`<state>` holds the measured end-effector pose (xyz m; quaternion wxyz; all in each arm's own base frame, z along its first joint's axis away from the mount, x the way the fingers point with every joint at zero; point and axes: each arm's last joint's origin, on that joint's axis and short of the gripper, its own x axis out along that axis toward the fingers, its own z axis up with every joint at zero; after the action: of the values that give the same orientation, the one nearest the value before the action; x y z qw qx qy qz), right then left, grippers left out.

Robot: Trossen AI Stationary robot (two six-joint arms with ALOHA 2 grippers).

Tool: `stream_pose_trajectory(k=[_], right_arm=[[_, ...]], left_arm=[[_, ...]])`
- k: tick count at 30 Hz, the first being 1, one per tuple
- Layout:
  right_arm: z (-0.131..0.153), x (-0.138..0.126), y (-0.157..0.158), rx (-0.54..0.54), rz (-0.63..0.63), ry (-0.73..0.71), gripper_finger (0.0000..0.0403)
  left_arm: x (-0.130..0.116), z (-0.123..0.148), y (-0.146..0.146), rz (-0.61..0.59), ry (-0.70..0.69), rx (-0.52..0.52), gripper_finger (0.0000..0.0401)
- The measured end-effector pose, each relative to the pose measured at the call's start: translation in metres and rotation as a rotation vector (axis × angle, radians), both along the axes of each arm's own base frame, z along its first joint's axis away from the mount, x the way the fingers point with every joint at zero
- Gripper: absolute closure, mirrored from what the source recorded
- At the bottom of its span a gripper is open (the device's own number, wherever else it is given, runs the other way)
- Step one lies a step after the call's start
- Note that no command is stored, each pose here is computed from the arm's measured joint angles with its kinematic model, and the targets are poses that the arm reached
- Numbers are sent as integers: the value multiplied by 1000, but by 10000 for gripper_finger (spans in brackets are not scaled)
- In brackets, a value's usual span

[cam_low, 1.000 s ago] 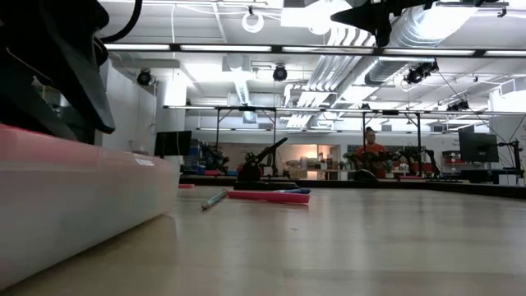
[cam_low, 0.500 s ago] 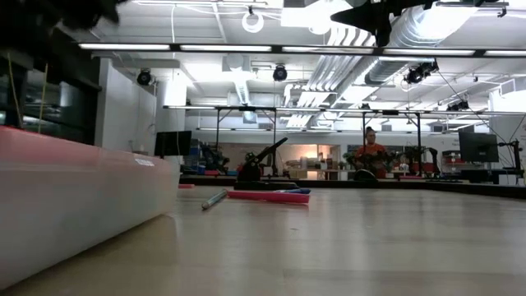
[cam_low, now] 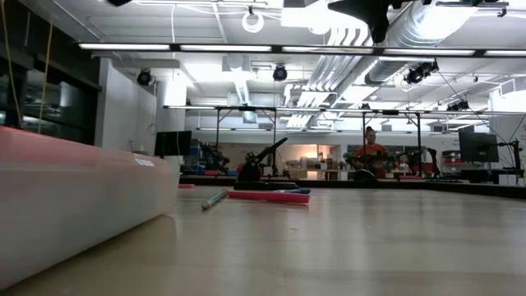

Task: Pack school essentials
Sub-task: Put the blue pen into the supply box

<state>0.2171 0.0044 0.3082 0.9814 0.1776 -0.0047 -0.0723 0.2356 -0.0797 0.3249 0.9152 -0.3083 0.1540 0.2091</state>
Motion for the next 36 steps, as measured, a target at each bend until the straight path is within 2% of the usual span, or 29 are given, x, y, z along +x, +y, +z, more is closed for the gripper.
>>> stream_pose_trajectory(k=[4,9,12,18,24,29,36], right_arm=[[3,0,0,-65,7,-23,192],[5,0,0,-114,-5,-36,192],[5,0,-1,-129,-24,-31,192],[5,0,-1,-128,-43,-34,192],[5,0,-1,-134,-43,-34,192],[6,0,-1,-124,-43,-38,192],[6,0,-1,-58,-45,-51,192]], left_arm=[[-20,27,37,-78,-1,243,247],[-48,50,71,-142,-33,430,247],[-62,55,84,-142,-69,503,247],[-74,39,98,-150,-248,525,247],[-72,14,98,-148,-391,512,247],[-70,8,98,-139,-388,530,247],[-70,6,98,-141,-366,543,247]])
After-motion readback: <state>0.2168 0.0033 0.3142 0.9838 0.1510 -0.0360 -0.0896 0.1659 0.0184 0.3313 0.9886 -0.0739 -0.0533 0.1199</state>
